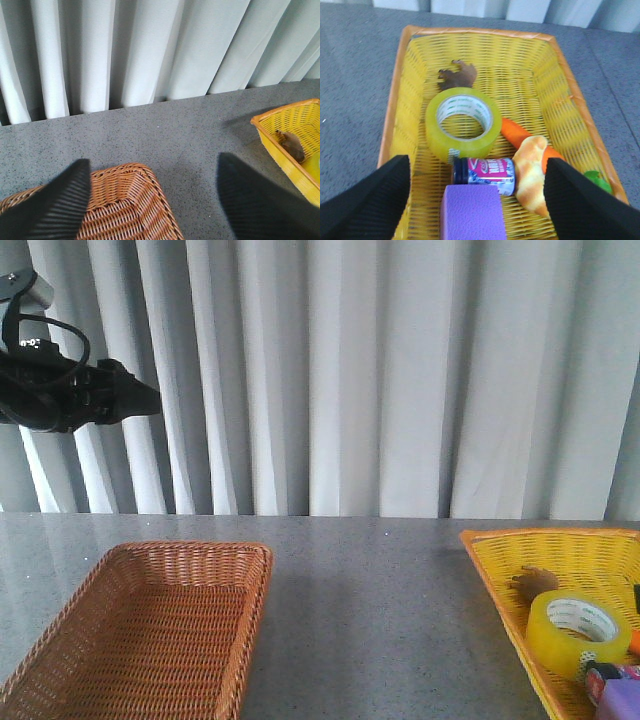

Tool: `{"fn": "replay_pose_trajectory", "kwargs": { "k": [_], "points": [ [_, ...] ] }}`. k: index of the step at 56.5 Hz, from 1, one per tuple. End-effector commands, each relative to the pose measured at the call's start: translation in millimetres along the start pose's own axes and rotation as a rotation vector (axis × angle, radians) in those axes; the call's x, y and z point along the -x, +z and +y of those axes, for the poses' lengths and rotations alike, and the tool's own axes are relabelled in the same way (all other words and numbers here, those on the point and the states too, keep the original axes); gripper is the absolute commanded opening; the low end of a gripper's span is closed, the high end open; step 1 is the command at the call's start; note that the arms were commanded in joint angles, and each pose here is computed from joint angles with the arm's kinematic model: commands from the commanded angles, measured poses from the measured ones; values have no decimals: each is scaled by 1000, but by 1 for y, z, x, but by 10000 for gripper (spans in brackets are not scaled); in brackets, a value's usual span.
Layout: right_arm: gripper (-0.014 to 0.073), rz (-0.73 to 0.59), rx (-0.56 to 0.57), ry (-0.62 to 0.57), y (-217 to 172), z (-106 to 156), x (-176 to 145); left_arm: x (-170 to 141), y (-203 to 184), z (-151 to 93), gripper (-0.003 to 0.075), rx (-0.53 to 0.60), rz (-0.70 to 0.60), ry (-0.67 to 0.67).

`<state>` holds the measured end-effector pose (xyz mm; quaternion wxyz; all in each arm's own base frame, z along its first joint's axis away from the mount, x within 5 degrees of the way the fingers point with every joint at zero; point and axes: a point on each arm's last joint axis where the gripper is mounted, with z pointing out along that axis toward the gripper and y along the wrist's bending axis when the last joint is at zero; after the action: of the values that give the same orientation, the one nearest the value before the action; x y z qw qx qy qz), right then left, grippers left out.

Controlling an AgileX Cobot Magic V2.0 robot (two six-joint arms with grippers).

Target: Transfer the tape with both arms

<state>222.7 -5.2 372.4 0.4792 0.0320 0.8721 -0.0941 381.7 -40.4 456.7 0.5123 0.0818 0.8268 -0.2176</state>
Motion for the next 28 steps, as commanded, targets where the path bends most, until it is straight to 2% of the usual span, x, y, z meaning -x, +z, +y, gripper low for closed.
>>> {"fn": "replay_pose_trajectory", "kwargs": {
  "k": [1,8,12,18,28],
  "points": [
    [549,-129,-17,44,-12,-4,18,19,-22,-12,627,-11,-126,4],
    [547,-136,-41,76,-9,-6,21,20,-22,-12,631,-10,-130,4],
    [547,-95,-68,73,-3,-7,25,20,-22,-12,617,-8,-133,3],
    [547,-4,-116,39,12,-6,36,19,-24,-14,587,-15,-116,8],
    [547,103,-127,-47,45,2,59,20,-39,-17,538,37,-95,119]
  ]
}}
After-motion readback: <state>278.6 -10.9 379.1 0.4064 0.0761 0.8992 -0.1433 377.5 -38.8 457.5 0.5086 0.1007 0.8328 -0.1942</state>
